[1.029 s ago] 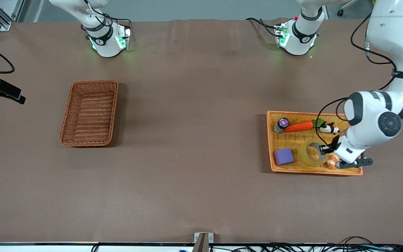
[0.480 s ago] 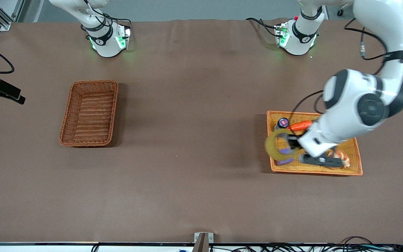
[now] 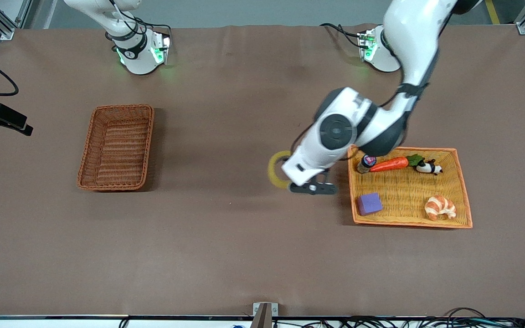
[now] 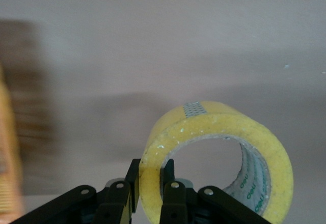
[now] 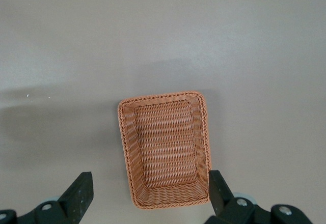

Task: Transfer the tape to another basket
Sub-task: 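Carry the tape roll toward the table middle and set it down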

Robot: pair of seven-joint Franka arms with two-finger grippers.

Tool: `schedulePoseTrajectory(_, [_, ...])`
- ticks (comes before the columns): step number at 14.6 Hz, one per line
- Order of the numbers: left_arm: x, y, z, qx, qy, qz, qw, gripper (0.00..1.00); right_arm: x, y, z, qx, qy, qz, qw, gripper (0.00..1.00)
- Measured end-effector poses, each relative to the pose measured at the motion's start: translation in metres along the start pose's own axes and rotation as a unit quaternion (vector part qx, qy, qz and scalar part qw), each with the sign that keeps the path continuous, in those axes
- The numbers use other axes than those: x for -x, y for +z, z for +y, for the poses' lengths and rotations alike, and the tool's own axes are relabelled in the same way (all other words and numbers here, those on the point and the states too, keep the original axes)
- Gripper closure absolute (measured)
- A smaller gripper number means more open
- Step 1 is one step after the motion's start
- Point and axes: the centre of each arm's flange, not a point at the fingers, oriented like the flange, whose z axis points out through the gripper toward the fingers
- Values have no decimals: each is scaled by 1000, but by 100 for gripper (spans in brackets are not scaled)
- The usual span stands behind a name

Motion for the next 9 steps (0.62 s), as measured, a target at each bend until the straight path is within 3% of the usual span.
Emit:
schedulePoseTrajectory(4, [21,84,63,32,-49,22,998,79,0,0,0,0,0,0,1000,0])
schedulePoseTrajectory(8, [45,137,94,37,-74,24,996,79,0,0,0,0,0,0,1000,0])
schedulePoseTrajectory(9, [50,141,99,34,-79,27,996,74,0,0,0,0,-1,0,1000,0])
